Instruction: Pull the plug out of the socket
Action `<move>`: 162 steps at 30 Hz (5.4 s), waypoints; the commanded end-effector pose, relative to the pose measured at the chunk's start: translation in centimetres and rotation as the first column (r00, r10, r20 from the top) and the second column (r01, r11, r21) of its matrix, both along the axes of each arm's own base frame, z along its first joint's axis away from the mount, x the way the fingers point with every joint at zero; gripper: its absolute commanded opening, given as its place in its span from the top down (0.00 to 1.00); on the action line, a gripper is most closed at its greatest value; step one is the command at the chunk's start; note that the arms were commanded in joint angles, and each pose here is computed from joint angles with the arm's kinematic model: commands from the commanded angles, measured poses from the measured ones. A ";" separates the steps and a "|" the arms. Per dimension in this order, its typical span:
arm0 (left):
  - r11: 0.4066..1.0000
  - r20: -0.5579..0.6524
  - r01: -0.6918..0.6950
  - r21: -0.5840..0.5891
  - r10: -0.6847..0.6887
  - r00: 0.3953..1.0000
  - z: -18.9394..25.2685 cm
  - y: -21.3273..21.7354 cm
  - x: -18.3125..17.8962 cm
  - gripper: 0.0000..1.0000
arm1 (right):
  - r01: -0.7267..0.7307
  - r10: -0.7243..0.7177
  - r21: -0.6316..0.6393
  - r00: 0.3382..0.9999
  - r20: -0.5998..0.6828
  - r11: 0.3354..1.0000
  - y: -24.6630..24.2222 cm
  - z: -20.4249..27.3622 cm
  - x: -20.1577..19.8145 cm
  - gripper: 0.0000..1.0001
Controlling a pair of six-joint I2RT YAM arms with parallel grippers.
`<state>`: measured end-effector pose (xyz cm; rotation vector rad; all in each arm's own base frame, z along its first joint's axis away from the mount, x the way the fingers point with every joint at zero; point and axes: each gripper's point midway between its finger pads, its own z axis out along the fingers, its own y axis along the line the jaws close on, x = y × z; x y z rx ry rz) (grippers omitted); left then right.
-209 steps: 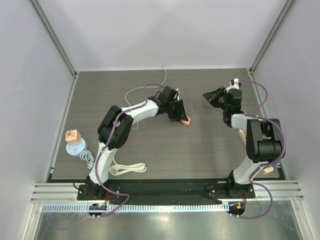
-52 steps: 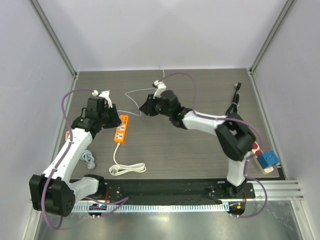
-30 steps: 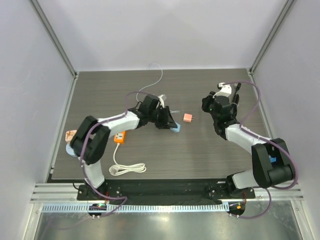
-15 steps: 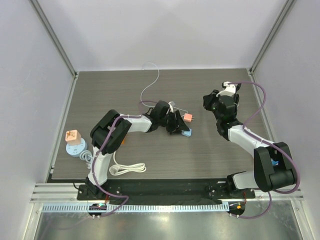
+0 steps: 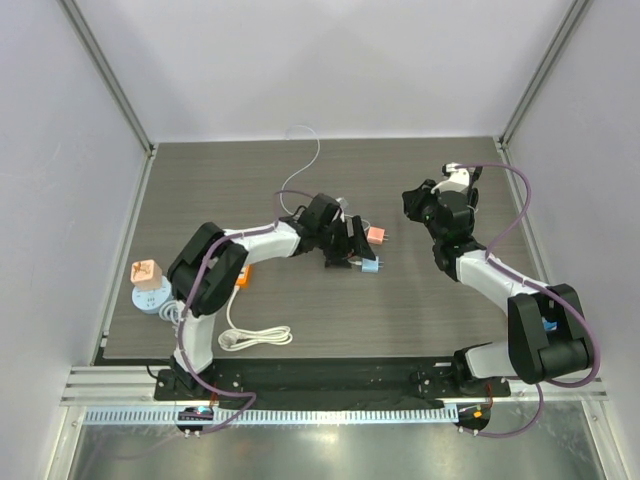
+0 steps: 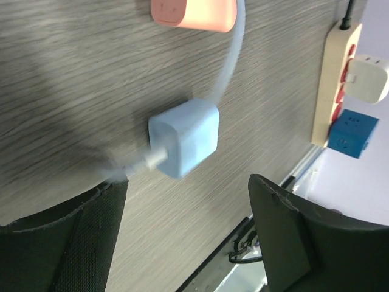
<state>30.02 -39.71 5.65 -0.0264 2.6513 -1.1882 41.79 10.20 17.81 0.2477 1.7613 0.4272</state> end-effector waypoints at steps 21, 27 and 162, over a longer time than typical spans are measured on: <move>0.508 0.368 -0.642 0.574 0.541 0.756 12.4 36.3 -5.1 0.00 | -0.190 0.197 0.157 0.980 -0.030 0.969 4.8 -0.9 2.0 0.77; 0.383 0.346 -0.747 0.543 0.708 0.615 13.3 41.0 -5.2 0.00 | -0.213 0.222 0.168 0.974 -0.038 0.962 5.7 -1.1 1.9 0.76; 0.663 0.231 -0.742 0.099 0.710 0.665 10.9 40.0 8.0 1.00 | -0.893 0.882 0.229 0.431 0.189 0.387 47.2 -3.3 -8.6 0.19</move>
